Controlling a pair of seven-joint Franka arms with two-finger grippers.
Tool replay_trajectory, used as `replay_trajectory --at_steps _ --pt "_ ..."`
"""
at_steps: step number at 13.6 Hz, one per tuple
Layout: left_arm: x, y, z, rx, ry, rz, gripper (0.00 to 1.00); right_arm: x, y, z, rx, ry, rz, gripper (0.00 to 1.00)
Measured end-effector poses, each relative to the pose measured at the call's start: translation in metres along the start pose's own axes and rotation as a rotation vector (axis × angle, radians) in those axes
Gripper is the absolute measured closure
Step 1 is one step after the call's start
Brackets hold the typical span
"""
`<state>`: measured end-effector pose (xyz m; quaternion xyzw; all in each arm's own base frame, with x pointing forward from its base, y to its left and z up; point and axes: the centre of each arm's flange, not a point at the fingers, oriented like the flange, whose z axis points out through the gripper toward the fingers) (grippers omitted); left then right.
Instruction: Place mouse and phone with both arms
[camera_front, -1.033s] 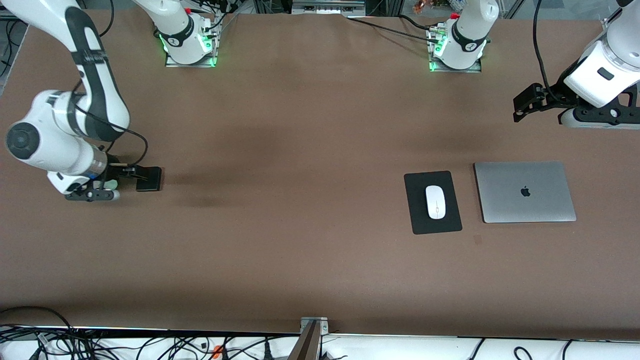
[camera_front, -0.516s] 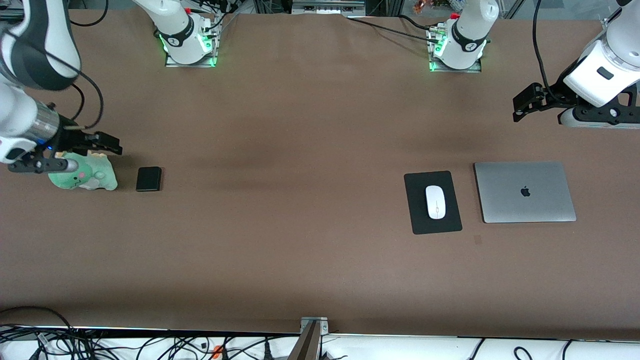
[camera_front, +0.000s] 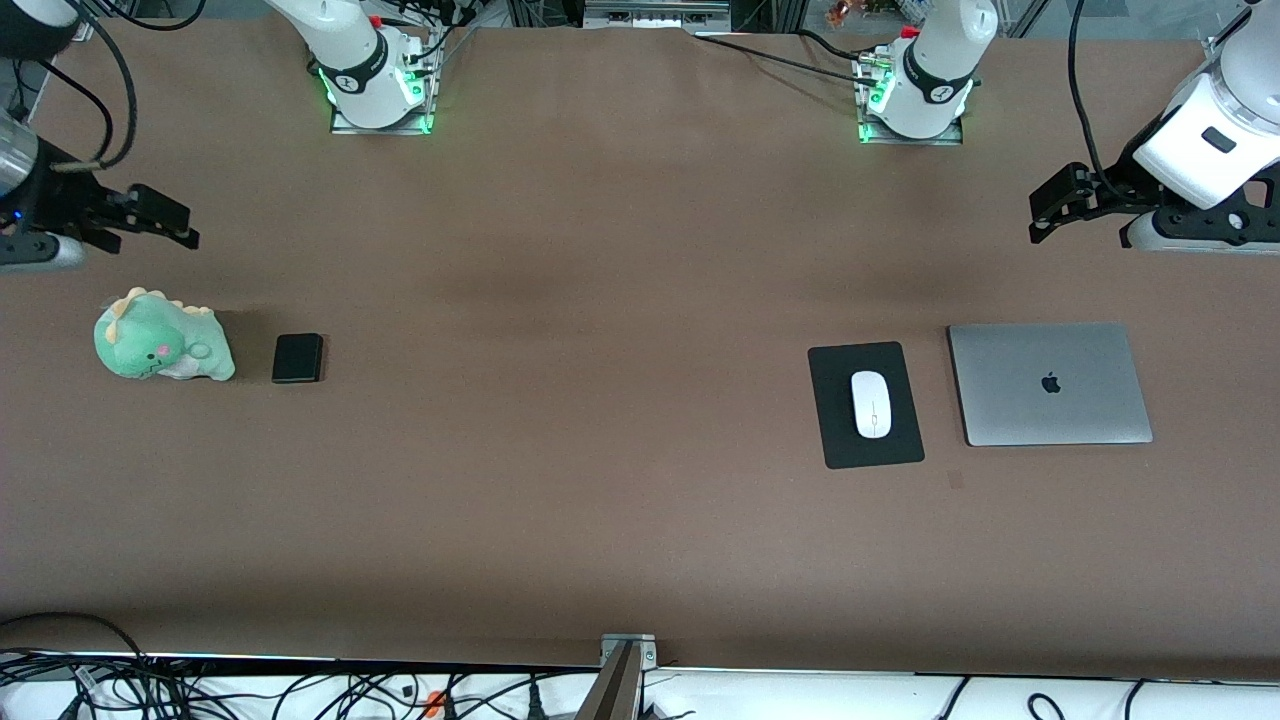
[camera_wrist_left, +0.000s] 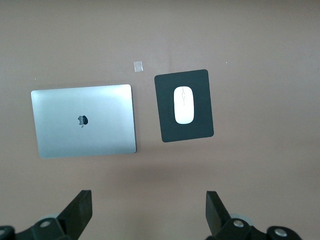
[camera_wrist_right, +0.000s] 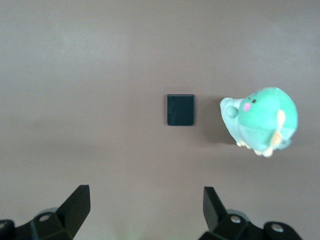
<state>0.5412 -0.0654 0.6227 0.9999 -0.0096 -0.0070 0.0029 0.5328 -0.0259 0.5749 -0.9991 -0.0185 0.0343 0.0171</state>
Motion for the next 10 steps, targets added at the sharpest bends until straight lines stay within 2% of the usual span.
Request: replay_trajectory --at_steps 4,10 --pt "0.0 0.0 0.0 0.0 0.0 0.0 0.0 -0.012 -0.013 -0.045 -0.025 -0.01 0.021 0.0" --pt "0.0 0.0 0.0 0.0 0.0 0.0 0.0 -0.013 -0.01 -0.049 -0.025 -0.006 0.029 0.0"
